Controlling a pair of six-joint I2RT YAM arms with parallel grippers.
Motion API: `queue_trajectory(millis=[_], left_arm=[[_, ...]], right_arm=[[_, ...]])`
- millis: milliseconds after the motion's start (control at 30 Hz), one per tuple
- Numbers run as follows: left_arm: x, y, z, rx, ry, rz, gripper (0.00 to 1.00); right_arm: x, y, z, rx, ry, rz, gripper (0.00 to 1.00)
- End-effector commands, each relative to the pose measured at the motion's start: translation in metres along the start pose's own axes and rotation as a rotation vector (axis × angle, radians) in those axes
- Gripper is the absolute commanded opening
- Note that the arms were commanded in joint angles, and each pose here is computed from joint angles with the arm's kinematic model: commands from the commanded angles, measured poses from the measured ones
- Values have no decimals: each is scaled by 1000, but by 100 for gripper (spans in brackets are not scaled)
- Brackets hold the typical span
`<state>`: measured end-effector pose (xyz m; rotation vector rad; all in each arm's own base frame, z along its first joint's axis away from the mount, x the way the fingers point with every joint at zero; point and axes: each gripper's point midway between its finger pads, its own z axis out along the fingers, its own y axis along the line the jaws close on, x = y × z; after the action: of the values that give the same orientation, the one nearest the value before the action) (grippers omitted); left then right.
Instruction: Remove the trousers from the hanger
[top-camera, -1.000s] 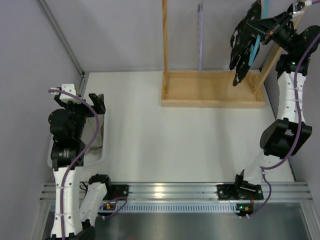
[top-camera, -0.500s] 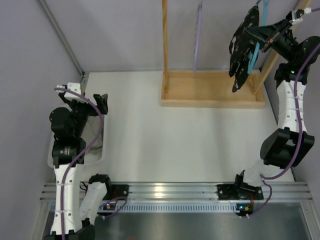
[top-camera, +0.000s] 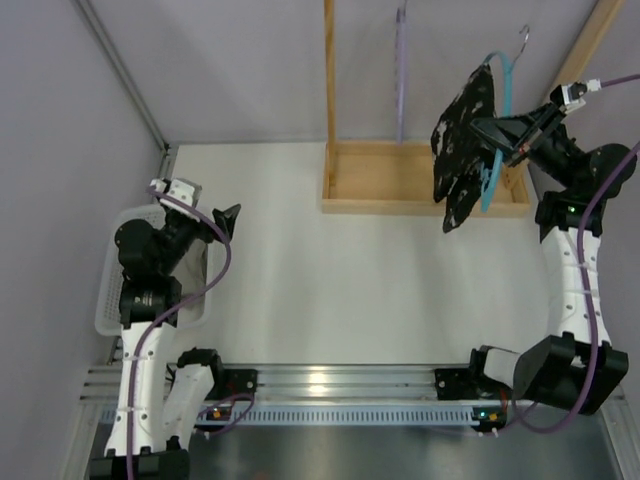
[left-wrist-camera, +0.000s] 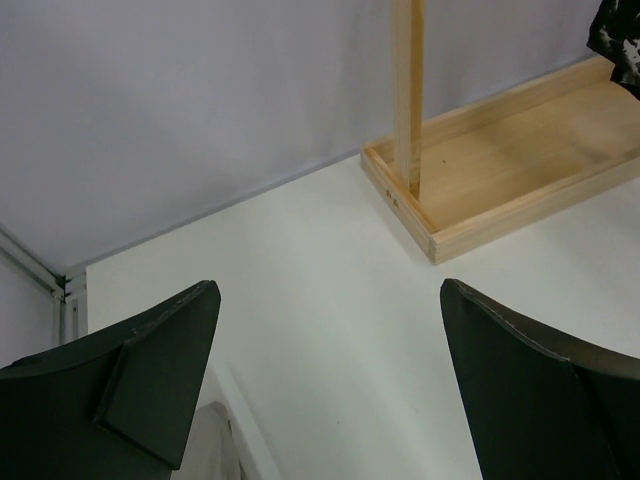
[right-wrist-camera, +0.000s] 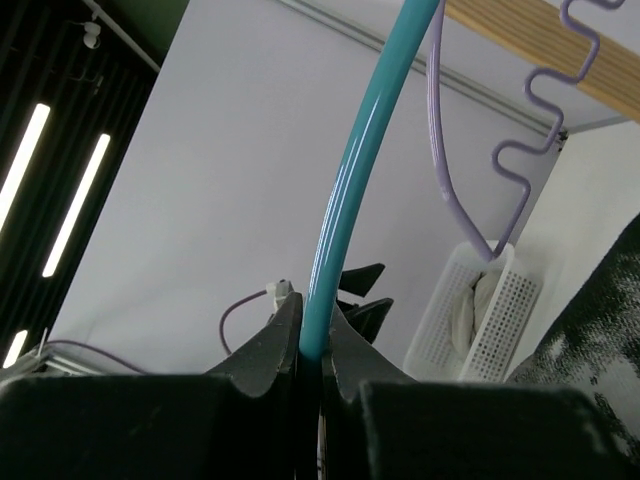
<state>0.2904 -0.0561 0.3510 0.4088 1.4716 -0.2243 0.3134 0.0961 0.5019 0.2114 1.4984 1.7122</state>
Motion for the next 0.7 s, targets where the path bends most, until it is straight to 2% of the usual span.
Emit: queue_trajectory(millis=[0,133,167,200,267,333,367,433,500,533,567,633,667], left_arm=[[-12,-17,3,118,-98,146,97],[-4,-29,12,152,-120,237,96],[-7,-45,17,194,-146,283,96],[3,-41,23,141,-128,298,96],[2,-73,30,201,-186,390,96],[19,-96,36,235,-187,419,97],[16,-122,37,298,-217,427,97],[15,-136,49,277,-227,419,97],[-2,-196,48,393,-324,415,97],[-17,-204,43,396,-376,403,98],[-12,-215,52,393,-362,402,98],[-46,-246,50,399,-457,350,98],[-41,-257,62,384,-430,330,98]], right_arm=[[36,56,-13,-143,-31,-253,0],[55,43,-20,-111,-38,-182,0],[58,39,-20,-98,-38,-151,0],[62,38,-23,-94,-55,-141,0],[64,29,-23,-59,-73,-82,0],[67,31,-27,-53,-89,-82,0],[68,31,-27,-51,-87,-83,0],[72,34,-29,-31,-79,-77,0],[74,38,-30,-11,-74,-78,0],[75,40,-30,-9,-71,-78,0],[77,44,-30,-12,-65,-92,0],[76,49,-29,-1,-65,-89,0],[76,55,-29,-1,-69,-111,0]])
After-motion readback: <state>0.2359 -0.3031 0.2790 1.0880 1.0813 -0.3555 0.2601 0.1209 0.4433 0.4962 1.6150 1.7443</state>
